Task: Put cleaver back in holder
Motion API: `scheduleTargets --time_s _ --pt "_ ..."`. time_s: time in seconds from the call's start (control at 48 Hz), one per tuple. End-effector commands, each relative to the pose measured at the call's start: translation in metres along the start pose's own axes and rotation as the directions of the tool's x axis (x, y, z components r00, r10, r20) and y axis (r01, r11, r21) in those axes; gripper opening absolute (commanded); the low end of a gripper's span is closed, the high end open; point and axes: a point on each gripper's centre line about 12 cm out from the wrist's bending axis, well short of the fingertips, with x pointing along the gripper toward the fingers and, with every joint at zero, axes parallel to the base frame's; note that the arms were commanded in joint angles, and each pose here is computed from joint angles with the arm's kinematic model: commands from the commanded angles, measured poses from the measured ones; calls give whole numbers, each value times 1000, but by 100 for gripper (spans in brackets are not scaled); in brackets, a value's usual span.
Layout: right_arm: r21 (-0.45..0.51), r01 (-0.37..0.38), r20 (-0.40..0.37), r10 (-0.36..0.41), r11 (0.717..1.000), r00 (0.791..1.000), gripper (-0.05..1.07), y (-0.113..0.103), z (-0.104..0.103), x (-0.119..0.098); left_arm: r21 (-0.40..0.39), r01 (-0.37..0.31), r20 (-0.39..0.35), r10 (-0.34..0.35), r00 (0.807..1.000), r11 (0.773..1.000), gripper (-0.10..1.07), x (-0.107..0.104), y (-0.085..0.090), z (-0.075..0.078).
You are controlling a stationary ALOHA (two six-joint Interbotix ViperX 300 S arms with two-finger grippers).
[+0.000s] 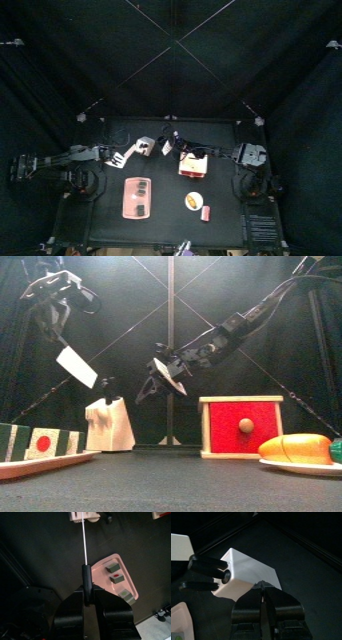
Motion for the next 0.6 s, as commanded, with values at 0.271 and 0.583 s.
scheduleTargets --time_s 0.271,0.583 --pt "3 -3 39 3 1000 999 22 0 15 -3 13 -33 -8 33 999 999 24 8 4 10" --pt "4 -1 30 1 1000 1000 22 0 12 4 16 -46 -23 46 999 999 24 20 6 10"
